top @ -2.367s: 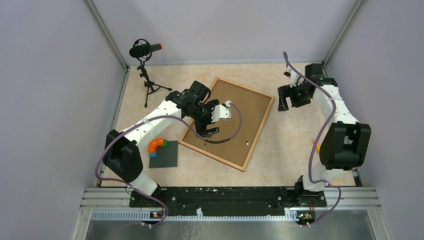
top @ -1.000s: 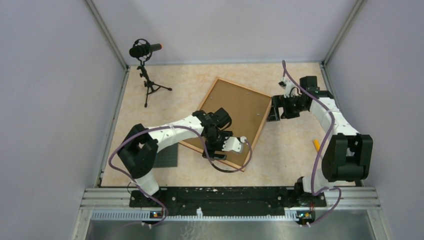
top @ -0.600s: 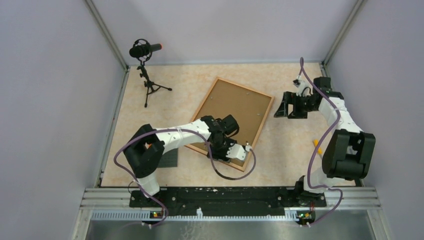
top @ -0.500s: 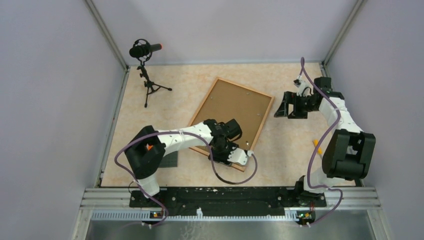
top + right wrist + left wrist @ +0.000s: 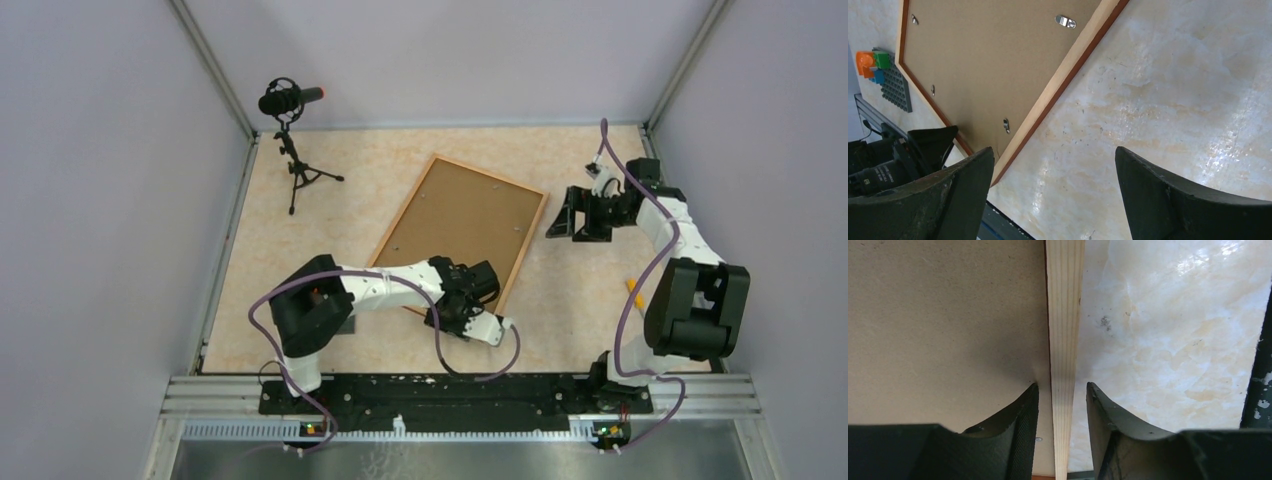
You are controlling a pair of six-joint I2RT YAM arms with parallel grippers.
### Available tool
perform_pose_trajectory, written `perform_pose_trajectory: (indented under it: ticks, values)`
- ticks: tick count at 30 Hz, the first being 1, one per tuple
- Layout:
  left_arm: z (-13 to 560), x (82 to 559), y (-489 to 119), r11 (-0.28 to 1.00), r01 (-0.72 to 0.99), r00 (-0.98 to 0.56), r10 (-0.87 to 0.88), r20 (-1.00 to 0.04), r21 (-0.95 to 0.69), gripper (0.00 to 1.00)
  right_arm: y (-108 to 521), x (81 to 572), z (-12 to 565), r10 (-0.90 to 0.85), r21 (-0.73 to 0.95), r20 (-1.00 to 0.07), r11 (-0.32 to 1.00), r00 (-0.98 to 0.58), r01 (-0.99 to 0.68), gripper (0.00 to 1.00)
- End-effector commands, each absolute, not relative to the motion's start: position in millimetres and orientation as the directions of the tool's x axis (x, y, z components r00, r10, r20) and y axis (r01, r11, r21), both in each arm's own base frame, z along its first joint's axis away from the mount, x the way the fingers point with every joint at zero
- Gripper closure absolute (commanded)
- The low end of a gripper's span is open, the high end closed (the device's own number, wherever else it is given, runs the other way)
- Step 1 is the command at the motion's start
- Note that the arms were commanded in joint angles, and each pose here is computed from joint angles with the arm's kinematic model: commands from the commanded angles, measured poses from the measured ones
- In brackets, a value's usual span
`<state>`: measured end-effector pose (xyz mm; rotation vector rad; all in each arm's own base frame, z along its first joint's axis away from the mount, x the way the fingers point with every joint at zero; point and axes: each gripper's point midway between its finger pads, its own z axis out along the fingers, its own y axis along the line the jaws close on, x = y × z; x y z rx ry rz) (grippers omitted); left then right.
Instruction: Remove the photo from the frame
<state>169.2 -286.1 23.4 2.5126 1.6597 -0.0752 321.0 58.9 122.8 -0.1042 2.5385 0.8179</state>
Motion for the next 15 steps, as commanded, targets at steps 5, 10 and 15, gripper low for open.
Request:
perform_pose_trajectory:
  ticks: [5, 10, 15]
  values:
    - [-19.4, 147.1, -274.9, -0.333, 0.943, 0.333, 0.942, -0.052, 0.010, 0.65, 63.8, 316.4, 121.5, 0.105, 0.562, -0.465, 0.802, -0.879, -0.202, 0.11]
    - [-2.6, 153.6, -300.1, -0.294, 0.955, 0.297, 0.946, -0.132, 0.038, 0.85, 65.8, 311.2, 114.3, 0.117, 0.577, -0.443, 0.796, -0.889, -0.182, 0.11]
    - [24.6, 163.6, -324.5, -0.283, 0.956, 0.293, 0.934, -0.205, 0.076, 1.00, 69.2, 307.7, 106.3, 0.137, 0.604, -0.417, 0.781, -0.899, -0.161, 0.11]
